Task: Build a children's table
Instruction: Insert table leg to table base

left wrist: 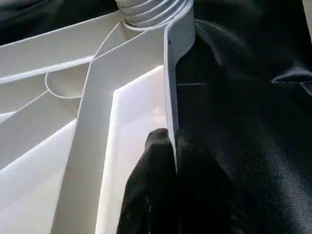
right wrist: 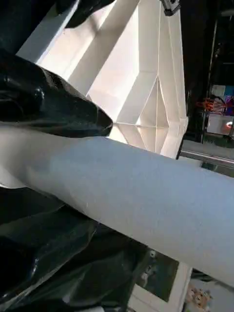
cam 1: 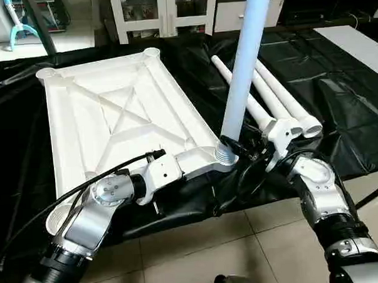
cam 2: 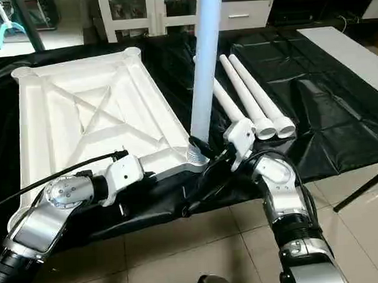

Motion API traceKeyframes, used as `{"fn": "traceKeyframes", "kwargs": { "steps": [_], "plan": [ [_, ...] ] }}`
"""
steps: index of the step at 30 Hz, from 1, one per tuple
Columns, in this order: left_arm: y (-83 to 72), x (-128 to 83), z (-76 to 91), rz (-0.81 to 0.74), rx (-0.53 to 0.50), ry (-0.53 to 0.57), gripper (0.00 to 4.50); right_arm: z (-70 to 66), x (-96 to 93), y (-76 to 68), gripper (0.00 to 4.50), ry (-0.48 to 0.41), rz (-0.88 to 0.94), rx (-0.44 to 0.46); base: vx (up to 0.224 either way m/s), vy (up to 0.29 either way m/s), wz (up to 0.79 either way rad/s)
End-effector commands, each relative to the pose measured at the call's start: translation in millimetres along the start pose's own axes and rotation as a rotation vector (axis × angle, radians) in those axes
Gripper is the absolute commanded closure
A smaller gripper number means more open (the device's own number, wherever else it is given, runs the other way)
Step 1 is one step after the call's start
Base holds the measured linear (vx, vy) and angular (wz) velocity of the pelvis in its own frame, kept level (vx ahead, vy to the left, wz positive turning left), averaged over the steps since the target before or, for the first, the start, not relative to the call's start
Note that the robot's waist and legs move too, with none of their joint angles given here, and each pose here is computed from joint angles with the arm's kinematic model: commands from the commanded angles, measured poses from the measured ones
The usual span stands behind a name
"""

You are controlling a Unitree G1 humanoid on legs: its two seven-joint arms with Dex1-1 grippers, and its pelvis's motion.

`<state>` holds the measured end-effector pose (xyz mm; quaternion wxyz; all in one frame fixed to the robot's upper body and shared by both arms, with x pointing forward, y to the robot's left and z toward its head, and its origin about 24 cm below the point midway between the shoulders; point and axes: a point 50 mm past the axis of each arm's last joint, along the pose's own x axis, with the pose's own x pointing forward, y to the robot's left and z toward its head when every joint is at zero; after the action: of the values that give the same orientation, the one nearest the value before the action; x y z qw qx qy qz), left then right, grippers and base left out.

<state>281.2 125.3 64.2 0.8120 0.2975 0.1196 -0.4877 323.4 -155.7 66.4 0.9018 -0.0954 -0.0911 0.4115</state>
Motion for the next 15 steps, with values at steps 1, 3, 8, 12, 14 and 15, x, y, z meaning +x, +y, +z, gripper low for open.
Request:
{"fn": "traceKeyframes", "kwargs": {
  "steps": [1,3,8,12,14,15],
  "plan": [
    [-22.5,10.3,-1.6,-0.138,0.013,-0.002,4.5,5.6,-2.0,-1.8,2.62,0.066,0.058,-0.265,0.0,0.0,0.0],
    [-22.4,10.4,-1.5,-0.138,0.013,-0.002,4.5,5.6,-1.7,-0.2,2.62,0.064,0.071,-0.285,0.0,0.0,0.0],
    [-22.0,10.1,-1.6,-0.137,0.014,-0.001,4.5,4.9,-0.6,4.7,2.59,0.06,0.108,-0.344,0.0,0.0,0.0],
    [-21.9,10.1,-1.7,-0.137,0.015,-0.001,4.5,4.8,-0.8,5.5,2.58,0.061,0.121,-0.373,0.0,0.0,0.0],
    [-21.9,10.1,-1.8,-0.137,0.015,0.0,4.5,3.4,-1.4,5.4,2.57,0.064,0.121,-0.375,0.0,0.0,0.0],
    [-21.9,10.0,-1.9,-0.138,0.015,0.0,4.5,1.4,-1.9,4.1,2.57,0.069,0.1,-0.346,0.0,0.0,0.0]
  ]
}}
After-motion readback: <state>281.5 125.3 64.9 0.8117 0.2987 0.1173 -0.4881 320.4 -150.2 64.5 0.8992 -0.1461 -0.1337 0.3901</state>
